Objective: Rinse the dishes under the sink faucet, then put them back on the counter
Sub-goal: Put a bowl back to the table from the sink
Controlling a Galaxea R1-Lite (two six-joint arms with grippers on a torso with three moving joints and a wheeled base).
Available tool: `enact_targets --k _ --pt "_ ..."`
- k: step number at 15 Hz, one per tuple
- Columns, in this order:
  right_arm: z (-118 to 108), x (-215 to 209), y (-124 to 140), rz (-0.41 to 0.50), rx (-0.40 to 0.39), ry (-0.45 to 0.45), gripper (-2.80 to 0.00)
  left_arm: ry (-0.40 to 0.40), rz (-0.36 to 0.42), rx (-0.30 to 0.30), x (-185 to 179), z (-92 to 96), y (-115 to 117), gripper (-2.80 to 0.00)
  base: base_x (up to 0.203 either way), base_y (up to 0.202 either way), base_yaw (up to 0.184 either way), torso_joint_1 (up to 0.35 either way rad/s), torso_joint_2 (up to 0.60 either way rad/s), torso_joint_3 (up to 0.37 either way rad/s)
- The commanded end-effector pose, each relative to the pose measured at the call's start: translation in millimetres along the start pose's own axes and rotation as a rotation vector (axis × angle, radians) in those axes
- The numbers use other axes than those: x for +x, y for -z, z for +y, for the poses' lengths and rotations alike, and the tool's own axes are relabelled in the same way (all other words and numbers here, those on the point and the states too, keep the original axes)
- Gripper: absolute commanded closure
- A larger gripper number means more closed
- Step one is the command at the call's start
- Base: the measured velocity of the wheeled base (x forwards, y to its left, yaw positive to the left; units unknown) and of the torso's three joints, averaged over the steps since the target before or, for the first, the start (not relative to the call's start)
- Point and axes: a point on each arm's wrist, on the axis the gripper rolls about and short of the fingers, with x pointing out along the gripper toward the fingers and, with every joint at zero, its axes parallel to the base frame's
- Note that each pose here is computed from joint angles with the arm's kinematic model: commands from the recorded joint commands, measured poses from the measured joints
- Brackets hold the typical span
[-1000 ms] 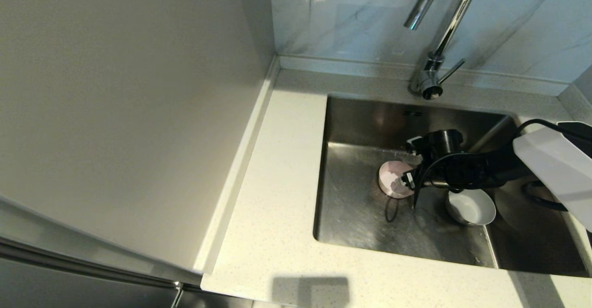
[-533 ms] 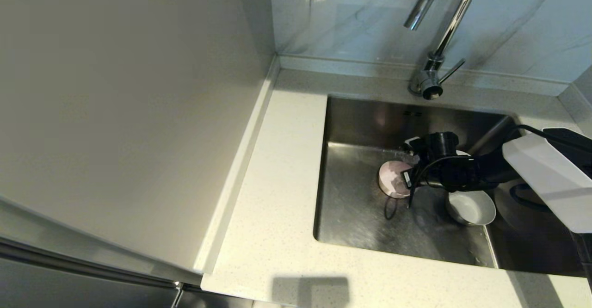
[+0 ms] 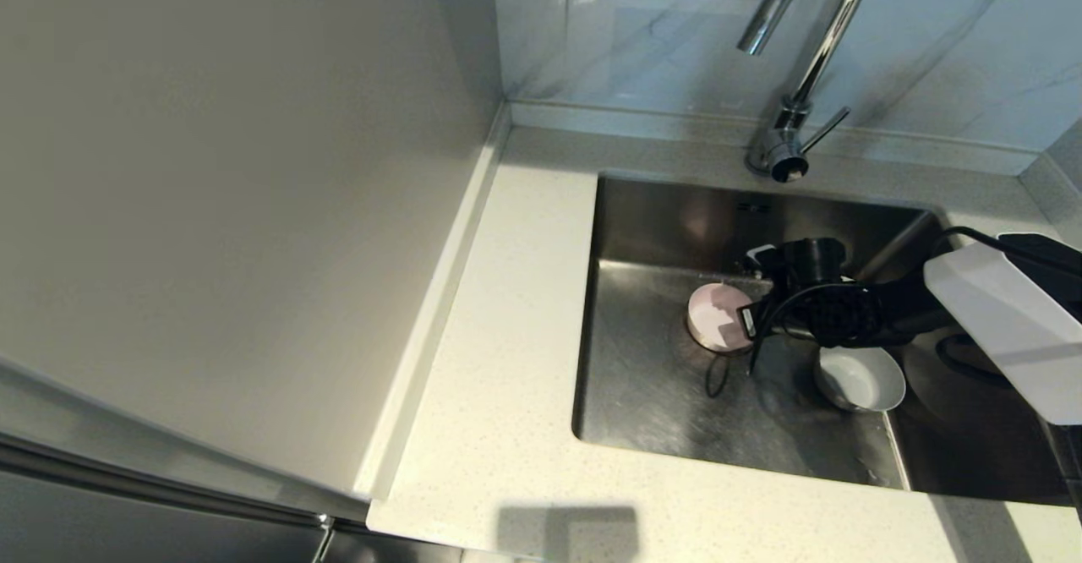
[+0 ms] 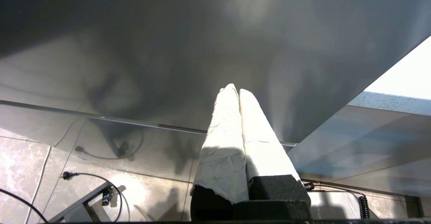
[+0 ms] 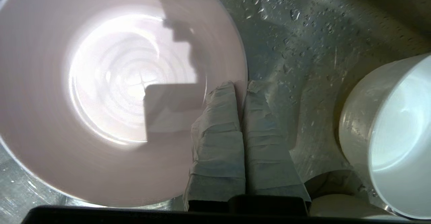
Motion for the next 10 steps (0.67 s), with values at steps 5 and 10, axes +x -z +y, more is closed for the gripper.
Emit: enact_targets --k 5,10 --pt "-28 -34 -25 -0.068 0.026 0.050 0.00 -0.001 -0.004 -0.001 0 0.0 0 0.00 0.000 0.000 0.000 0.000 0.00 0.000" --pt "-62 -106 -31 -0.095 0.057 0.081 0.00 -0.001 -0.004 0.000 0 0.0 0 0.00 0.000 0.000 0.000 0.000 0.00 0.000"
